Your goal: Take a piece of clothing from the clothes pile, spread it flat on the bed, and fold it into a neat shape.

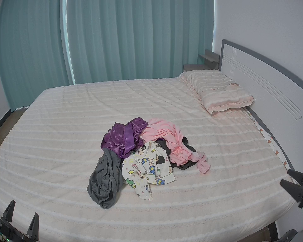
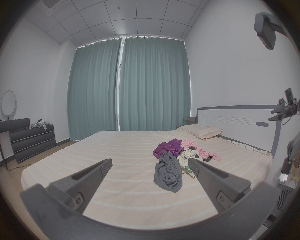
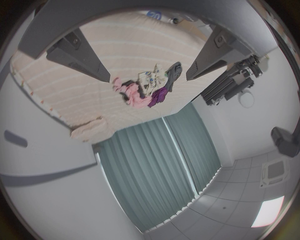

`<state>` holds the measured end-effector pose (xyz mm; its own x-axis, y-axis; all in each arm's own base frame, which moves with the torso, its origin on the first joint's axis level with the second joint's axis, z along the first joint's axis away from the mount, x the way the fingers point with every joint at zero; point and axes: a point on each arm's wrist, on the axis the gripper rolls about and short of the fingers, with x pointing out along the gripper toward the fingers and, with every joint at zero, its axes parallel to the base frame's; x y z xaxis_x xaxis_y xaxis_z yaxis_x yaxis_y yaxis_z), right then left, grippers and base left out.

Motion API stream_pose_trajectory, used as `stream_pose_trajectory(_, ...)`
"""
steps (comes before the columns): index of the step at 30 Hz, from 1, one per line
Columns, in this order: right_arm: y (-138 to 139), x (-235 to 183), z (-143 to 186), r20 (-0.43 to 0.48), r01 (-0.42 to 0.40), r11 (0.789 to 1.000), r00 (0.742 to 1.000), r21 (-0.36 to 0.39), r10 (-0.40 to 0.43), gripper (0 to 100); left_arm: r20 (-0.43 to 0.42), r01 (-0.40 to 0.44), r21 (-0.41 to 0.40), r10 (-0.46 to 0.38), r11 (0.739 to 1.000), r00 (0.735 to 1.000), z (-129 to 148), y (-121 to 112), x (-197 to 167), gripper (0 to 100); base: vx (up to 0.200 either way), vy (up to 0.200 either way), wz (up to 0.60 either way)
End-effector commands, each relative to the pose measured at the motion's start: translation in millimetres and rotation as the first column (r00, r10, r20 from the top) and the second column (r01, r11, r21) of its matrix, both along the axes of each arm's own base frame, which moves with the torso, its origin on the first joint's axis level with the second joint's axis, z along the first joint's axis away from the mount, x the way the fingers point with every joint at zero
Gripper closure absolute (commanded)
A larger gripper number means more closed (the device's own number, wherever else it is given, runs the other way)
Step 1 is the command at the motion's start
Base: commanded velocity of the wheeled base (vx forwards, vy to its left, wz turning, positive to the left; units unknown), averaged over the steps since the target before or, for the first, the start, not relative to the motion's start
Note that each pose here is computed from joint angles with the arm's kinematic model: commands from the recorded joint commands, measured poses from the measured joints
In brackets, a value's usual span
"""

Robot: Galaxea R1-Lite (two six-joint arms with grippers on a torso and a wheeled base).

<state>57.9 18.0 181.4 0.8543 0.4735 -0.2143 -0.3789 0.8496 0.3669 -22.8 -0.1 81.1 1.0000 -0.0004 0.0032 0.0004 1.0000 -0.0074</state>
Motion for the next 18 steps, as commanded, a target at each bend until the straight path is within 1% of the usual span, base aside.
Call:
stream_pose_trajectory(1, 69.1, 129.5, -59.0, -0.465, -0.155, 0.980, 0.863, 0.127, 0.197, 0, -0.011, 0.000, 0.000, 0.000, 1.000, 1.000, -5.0, 0.0, 0.8, 0, 0.000, 0.000, 0.00)
stream_pose_trajectory(4, 84.9, 166.2, -84.0, -0.502, -0.133, 0.984, 0.847, 0.121, 0.176, 0, -0.011, 0.000, 0.000, 0.000, 1.000, 1.000, -5.0, 0.0, 0.8, 0, 0.000, 0.000, 0.00)
stream_pose_trajectory(6, 93.7, 185.2, -96.9, -0.513, -0.110, 0.987, 0.844, 0.117, 0.155, 0, -0.011, 0.000, 0.000, 0.000, 1.000, 1.000, -5.0, 0.0, 0.8, 0, 0.000, 0.000, 0.00)
stream_pose_trajectory(7, 102.9, 198.0, -105.9, -0.522, -0.094, 0.988, 0.841, 0.122, 0.144, 0, -0.011, 0.000, 0.000, 0.000, 1.000, 1.000, -5.0, 0.0, 0.8, 0, 0.000, 0.000, 0.00)
stream_pose_trajectory(8, 109.4, 205.6, -112.1, -0.532, -0.079, 0.989, 0.836, 0.127, 0.135, 0, -0.011, 0.000, 0.000, 0.000, 1.000, 1.000, -5.0, 0.0, 0.8, 0, 0.000, 0.000, 0.00)
stream_pose_trajectory(10, 109.4, 205.6, -112.1, -0.532, -0.079, 0.989, 0.836, 0.127, 0.135, 0, -0.011, 0.000, 0.000, 0.000, 1.000, 1.000, -5.0, 0.0, 0.8, 0, 0.000, 0.000, 0.00)
stream_pose_trajectory(11, 131.8, 236.5, -134.5, -0.552, -0.028, 0.990, 0.828, 0.141, 0.102, 0, -0.011, 0.000, 0.000, 0.000, 1.000, 1.000, -5.0, 0.0, 0.8, 0, 0.000, 0.000, 0.00)
stream_pose_trajectory(12, 132.5, 238.0, -135.9, -0.555, -0.022, 0.990, 0.826, 0.141, 0.098, 0, -0.011, 0.000, 0.000, 0.000, 1.000, 1.000, -5.0, 0.0, 0.8, 0, 0.000, 0.000, 0.00)
stream_pose_trajectory(13, 143.1, 254.1, -148.4, -0.555, 0.000, 0.992, 0.829, 0.129, 0.072, 0, -0.011, 0.000, 0.000, 0.000, 1.000, 1.000, -5.0, 0.0, 0.8, 0, 0.000, 0.000, 0.00)
stream_pose_trajectory(15, 147.2, 261.9, -154.3, -0.553, 0.010, 0.992, 0.831, 0.123, 0.060, 0, -0.011, 0.000, 0.000, 0.000, 1.000, 1.000, -5.0, 0.0, 0.8, 0, 0.000, 0.000, 0.00)
stream_pose_trajectory(16, 157.1, 276.9, -166.0, -0.546, 0.028, 0.994, 0.837, 0.105, 0.034, 0, -0.011, 0.000, 0.000, 0.000, 1.000, 1.000, -5.0, 0.0, 0.8, 0, 0.000, 0.000, 0.00)
stream_pose_trajectory(18, 165.8, 289.8, -176.8, -0.537, 0.043, 0.995, 0.843, 0.094, 0.015, 0, -0.011, 0.000, 0.000, 0.000, 1.000, 1.000, -5.0, 0.0, 0.8, 0, 0.000, 0.000, 0.00)
